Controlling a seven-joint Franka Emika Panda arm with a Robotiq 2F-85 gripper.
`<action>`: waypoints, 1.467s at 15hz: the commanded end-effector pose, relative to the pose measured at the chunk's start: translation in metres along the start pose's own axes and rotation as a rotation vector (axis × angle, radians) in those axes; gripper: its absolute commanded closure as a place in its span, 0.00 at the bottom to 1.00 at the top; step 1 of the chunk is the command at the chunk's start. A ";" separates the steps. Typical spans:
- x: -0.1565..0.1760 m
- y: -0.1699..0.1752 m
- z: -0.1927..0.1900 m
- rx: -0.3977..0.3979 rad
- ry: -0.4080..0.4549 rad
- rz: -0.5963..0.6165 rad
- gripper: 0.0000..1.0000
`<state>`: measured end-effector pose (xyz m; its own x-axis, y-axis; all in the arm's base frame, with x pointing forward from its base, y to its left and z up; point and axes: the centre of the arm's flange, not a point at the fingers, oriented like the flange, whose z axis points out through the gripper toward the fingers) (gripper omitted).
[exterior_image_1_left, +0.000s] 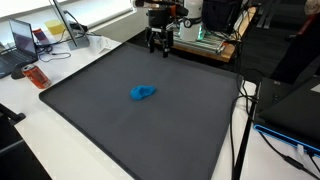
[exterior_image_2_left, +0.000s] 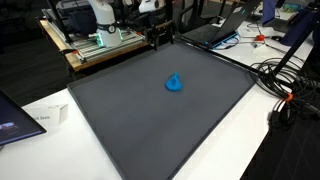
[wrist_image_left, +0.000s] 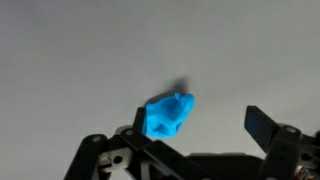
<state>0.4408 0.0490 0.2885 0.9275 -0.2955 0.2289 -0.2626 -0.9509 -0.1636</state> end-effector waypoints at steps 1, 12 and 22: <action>-0.002 -0.004 -0.001 -0.003 0.019 0.006 0.00; 0.016 -0.042 0.008 -0.028 0.101 -0.146 0.00; 0.036 -0.061 0.050 -0.023 0.036 -0.239 0.00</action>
<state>0.4836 0.0969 0.2684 0.9389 -0.0834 0.3339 -0.0572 -0.9945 -0.0877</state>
